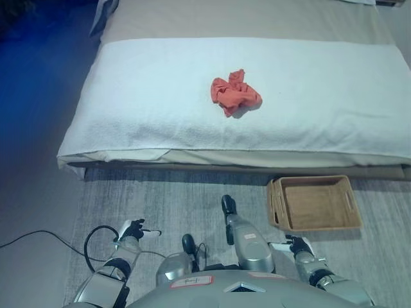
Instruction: Put the clothes on the bed into the basket.
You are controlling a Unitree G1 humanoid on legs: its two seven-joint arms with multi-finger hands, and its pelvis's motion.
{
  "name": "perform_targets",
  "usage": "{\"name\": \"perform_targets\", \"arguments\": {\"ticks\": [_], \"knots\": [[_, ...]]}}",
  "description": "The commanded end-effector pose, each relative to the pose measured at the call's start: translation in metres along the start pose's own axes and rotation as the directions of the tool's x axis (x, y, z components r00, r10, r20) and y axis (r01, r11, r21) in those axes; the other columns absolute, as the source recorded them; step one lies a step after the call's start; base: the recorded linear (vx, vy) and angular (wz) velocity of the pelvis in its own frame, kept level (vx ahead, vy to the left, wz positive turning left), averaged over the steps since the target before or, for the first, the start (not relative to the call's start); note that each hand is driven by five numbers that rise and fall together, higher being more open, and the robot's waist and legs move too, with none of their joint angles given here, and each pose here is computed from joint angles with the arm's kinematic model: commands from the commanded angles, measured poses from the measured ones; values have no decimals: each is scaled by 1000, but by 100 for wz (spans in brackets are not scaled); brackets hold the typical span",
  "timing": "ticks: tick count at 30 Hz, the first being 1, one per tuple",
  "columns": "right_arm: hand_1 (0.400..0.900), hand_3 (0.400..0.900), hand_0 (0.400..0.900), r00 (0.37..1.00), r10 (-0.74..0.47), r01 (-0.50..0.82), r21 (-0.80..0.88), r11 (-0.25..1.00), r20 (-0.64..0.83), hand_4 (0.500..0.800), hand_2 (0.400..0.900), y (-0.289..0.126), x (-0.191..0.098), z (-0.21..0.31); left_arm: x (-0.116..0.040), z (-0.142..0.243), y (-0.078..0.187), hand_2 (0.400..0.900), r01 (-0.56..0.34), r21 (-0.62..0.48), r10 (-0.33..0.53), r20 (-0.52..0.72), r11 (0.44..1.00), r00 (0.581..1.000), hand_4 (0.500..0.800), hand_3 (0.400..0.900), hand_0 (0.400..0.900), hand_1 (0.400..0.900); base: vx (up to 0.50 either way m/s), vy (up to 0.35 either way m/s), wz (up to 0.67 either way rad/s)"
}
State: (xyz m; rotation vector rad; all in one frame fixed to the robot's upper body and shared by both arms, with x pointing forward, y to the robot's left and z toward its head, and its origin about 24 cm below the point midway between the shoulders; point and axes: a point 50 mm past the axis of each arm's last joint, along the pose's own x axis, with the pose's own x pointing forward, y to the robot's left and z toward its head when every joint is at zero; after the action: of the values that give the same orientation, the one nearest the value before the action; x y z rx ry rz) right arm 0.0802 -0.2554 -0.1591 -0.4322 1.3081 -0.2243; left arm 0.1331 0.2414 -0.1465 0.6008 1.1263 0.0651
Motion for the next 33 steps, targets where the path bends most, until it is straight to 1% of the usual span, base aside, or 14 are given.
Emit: {"name": "perform_targets", "arguments": {"ticks": [1, 5, 6, 8, 13, 19, 21, 23, 26, 27, 29, 30, 31, 33], "knots": [[900, 900, 900, 990, -111, 110, 9, 994, 88, 800, 900, -33, 3, 23, 4, 23, 27, 900, -94, 23, 91, 97, 995, 991, 800, 900, 900, 900, 493, -208, 40], [900, 900, 900, 982, -140, 135, 53, 989, 129, 800, 900, -44, 3, 36, 2, 34, 19, 900, -69, 26, 65, 142, 997, 988, 800, 900, 900, 900, 462, -268, 45], [900, 900, 900, 974, -162, 152, 72, 986, 160, 800, 900, -50, 3, 46, 1, 45, 20, 900, -75, 20, 70, 180, 997, 981, 800, 900, 900, 900, 314, -255, 23], [900, 900, 900, 969, -164, 153, 71, 986, 184, 800, 900, -50, 2, 56, 1, 48, 20, 900, -76, 7, 74, 189, 997, 979, 800, 900, 900, 900, 367, -243, -3], [900, 900, 900, 969, -171, 161, 66, 985, 178, 800, 900, -51, 2, 53, 1, 26, 22, 900, -86, -26, 89, 123, 996, 988, 800, 900, 900, 900, 386, -136, -11], [900, 900, 900, 966, -187, 186, 23, 982, 178, 800, 900, -58, 3, 51, 1, 8, 23, 900, -94, -40, 97, 62, 995, 993, 800, 900, 900, 900, 539, 107, -46], [900, 900, 900, 964, -183, 183, 20, 983, 195, 800, 900, -60, 2, 54, 1, 2, 20, 900, -81, -29, 83, 46, 996, 996, 800, 900, 900, 900, 601, 180, -68], [900, 900, 900, 955, -165, 177, -27, 984, 244, 800, 900, -57, 1, 66, 0, -4, 19, 900, -79, -25, 80, 28, 997, 996, 800, 900, 900, 900, 725, 263, -107], [900, 900, 900, 920, -153, 190, -69, 979, 359, 800, 900, -55, -5, 95, 0, -10, 22, 900, -95, -11, 96, 12, 995, 995, 800, 900, 900, 900, 635, 296, -65], [900, 900, 900, 897, -156, 201, -67, 977, 415, 800, 900, -56, -10, 110, 0, -9, 24, 900, -101, -1, 101, 23, 995, 995, 800, 900, 900, 900, 478, 274, -48], [900, 900, 900, 837, -154, 252, -121, 960, 525, 800, 900, -56, -21, 141, 1, 4, 31, 900, -133, 6, 132, 65, 991, 989, 800, 900, 900, 900, 404, 291, -34], [900, 900, 900, 774, -145, 324, -188, 927, 616, 800, 900, -57, -32, 169, 2, 18, 37, 900, -162, 23, 158, 113, 987, 981, 800, 900, 900, 900, 244, 208, -12], [900, 900, 900, 774, -146, 324, -188, 927, 617, 800, 900, -57, -32, 169, 2, 19, 37, 900, -162, 22, 158, 113, 987, 981, 800, 900, 900, 900, 236, 195, -7], [900, 900, 900, 690, -161, 446, -239, 863, 705, 800, 900, -63, -48, 206, 3, 41, 43, 900, -204, 30, 196, 170, 978, 966, 800, 900, 900, 900, 222, 121, -8]]}}
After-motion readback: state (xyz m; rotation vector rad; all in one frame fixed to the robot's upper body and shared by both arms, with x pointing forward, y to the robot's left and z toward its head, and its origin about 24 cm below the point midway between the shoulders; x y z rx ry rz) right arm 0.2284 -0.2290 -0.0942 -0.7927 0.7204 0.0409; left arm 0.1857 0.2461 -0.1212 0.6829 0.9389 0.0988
